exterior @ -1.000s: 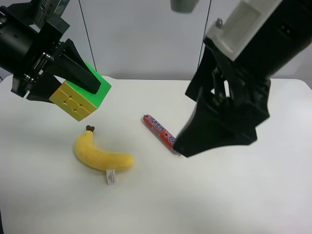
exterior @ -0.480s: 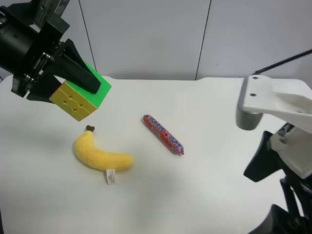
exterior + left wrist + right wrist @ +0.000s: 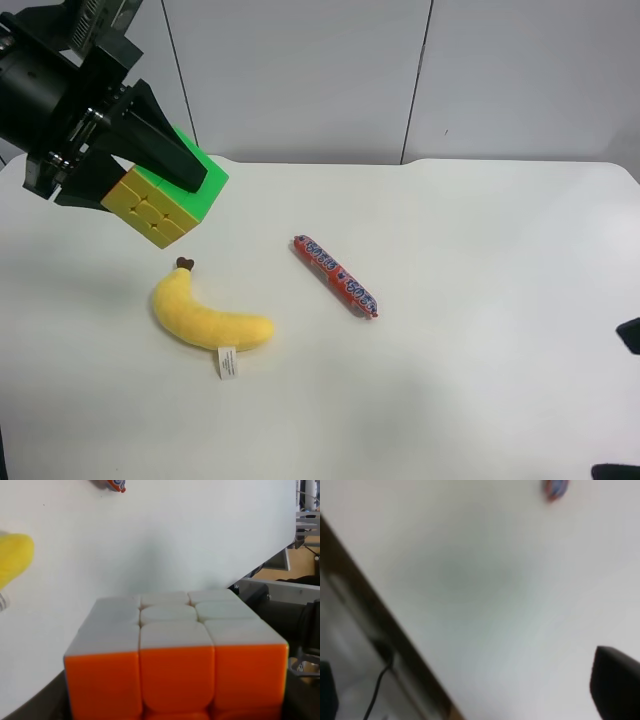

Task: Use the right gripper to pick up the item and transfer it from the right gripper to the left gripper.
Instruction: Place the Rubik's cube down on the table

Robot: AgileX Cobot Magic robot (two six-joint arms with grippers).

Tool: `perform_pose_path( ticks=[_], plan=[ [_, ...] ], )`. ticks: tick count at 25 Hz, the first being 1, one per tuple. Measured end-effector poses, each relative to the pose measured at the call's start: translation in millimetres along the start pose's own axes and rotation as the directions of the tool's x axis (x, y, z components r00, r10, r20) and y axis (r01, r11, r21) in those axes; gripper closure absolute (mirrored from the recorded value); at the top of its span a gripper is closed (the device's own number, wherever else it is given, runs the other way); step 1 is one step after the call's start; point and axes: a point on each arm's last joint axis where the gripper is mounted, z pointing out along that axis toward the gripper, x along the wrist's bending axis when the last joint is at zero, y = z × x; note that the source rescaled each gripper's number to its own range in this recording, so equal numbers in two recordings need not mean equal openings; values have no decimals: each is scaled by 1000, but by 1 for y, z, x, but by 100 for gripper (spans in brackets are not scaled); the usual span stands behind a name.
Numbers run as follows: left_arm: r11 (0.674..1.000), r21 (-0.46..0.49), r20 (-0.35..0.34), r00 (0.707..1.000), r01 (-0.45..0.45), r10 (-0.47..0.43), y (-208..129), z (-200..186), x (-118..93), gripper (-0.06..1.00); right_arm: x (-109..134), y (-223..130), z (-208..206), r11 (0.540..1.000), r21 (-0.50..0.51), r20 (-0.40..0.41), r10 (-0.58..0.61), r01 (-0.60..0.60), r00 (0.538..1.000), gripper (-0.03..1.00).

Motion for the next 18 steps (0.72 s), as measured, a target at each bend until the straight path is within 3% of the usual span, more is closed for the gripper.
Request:
perform_pose_path(
  ticks=[4,8,18],
  plan=[
    [1000,0,0,1000,0,0,0,0,0,94,-1,-15,-17,991,-136,48,22,-16,999,-3],
    [1000,0,0,1000,0,0,0,0,0,94,0,-32,-18,980,-195,49,47,-36,998,-3],
    [1000,0,0,1000,0,0,0,0,0,94,1,-33,-21,973,-227,51,46,-33,998,-3]
  ],
)
